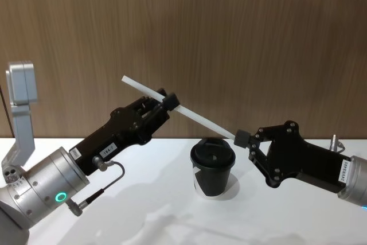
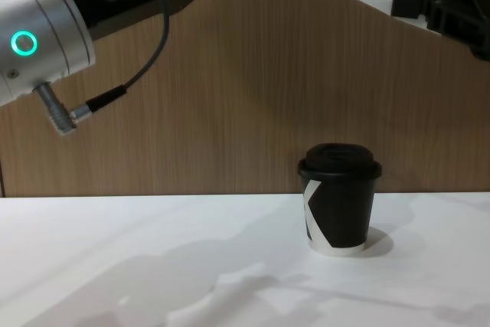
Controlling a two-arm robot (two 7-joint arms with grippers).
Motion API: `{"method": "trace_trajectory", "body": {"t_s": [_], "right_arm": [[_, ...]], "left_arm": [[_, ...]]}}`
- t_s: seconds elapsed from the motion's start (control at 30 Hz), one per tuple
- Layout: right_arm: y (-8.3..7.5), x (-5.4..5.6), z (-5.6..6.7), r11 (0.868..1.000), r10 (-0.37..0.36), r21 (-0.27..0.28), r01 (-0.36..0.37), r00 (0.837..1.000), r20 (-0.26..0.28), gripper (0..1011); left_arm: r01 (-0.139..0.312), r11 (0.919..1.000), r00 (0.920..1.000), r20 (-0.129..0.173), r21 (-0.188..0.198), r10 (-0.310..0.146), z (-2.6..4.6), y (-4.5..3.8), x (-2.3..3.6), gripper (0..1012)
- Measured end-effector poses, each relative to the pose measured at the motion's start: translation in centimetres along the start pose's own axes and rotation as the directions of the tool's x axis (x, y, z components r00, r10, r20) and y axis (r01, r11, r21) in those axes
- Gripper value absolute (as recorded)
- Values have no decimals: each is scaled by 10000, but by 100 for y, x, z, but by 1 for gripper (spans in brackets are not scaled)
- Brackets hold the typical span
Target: Pick up the straw with one hand, pass it to the other hand, and insert it into the cup.
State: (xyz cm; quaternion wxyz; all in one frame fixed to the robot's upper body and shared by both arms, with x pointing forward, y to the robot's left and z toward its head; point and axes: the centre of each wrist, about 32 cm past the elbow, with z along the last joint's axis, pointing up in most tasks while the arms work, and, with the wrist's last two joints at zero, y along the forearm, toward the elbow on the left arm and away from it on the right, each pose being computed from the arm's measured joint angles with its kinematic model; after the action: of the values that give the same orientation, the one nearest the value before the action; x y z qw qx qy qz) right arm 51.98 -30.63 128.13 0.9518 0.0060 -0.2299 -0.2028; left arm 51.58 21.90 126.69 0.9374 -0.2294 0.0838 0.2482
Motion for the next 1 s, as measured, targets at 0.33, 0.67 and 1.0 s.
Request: {"method": "trace_trajectory", "body": {"t_s": [0.33,0.67,1.0], "right_arm": [[0,0,0,10000,0,0,0,10000,0,0],[0,0,0,10000,0,0,0,10000,0,0],[0,0,0,10000,0,1,0,10000,1,0]], "left_arm": [[0,10000,10000,-8,2,0,-3,-3,0,169],[2,10000,10000,-2,0,-2,-1,-6,1,104],[3,10000,10000,-1,1,-3,-1,-5,1,42]]}}
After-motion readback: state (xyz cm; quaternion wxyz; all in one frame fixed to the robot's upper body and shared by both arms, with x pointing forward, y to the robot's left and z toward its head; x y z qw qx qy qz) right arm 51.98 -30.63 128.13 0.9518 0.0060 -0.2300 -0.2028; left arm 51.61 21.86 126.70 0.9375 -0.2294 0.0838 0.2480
